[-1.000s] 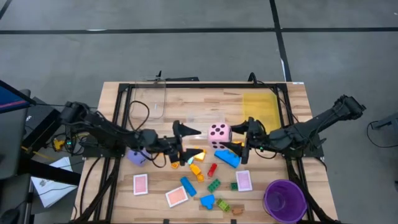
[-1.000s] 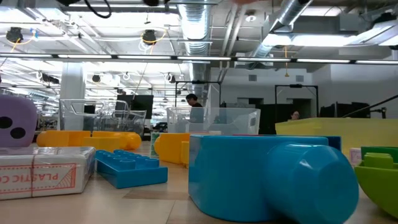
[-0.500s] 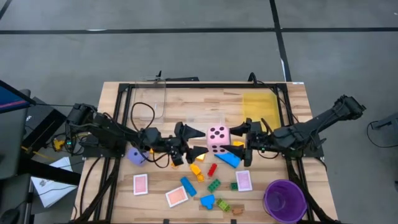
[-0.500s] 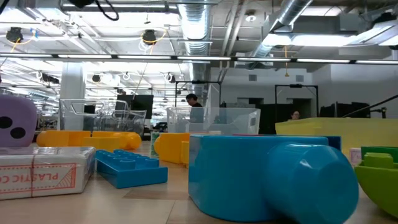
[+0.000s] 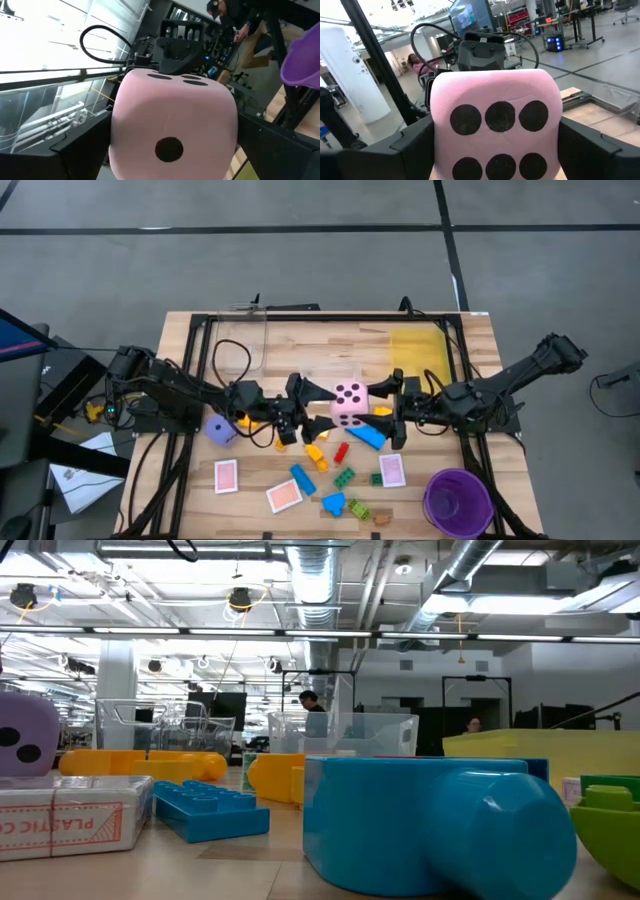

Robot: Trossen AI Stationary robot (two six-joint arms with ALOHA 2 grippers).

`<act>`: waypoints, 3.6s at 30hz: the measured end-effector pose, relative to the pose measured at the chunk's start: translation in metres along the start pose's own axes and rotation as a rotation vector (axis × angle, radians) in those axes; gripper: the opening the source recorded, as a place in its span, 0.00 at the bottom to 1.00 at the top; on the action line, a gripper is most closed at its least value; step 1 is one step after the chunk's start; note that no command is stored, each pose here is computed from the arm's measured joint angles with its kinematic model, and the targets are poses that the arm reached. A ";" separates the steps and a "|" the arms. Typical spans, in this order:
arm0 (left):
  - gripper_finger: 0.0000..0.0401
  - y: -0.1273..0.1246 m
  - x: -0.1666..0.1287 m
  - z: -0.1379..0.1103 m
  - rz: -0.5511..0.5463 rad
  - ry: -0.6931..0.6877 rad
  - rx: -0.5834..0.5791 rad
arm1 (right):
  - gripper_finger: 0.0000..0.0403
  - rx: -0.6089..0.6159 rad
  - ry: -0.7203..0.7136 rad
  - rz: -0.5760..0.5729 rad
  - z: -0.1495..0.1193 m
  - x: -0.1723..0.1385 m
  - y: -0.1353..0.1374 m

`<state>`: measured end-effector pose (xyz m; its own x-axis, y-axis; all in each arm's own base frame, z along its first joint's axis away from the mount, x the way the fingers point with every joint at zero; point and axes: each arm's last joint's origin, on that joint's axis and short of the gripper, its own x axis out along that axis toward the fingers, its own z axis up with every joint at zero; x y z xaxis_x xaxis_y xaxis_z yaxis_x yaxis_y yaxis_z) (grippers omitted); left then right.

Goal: Pick & Place Toys
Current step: Put the pink die into the top transparent bin

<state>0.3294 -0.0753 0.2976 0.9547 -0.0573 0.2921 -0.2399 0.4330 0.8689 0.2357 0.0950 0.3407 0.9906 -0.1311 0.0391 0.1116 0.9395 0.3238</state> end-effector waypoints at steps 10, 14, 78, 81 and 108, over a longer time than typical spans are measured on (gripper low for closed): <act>1.00 -0.002 0.000 -0.003 -0.022 0.014 0.014 | 0.81 0.019 0.033 0.026 -0.012 0.022 -0.009; 0.99 -0.002 0.000 -0.004 -0.018 0.047 0.012 | 0.81 0.022 0.025 0.021 -0.010 0.023 -0.011; 0.87 0.159 -0.131 -0.183 0.746 1.447 -1.080 | 0.99 -0.375 0.211 -0.374 -0.008 -0.090 -0.019; 0.87 0.156 -0.141 -0.199 0.755 1.537 -1.132 | 0.99 -0.386 0.205 -0.379 -0.009 -0.091 -0.018; 0.88 0.109 -0.181 -0.249 0.822 1.816 -1.286 | 0.99 -0.384 0.209 -0.323 -0.011 -0.098 -0.011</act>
<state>0.1746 0.2064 0.2395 0.0603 0.5773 -0.8143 -0.9941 0.1088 0.0035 0.1385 0.1011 0.3228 0.8913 -0.4036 -0.2067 0.3953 0.9149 -0.0818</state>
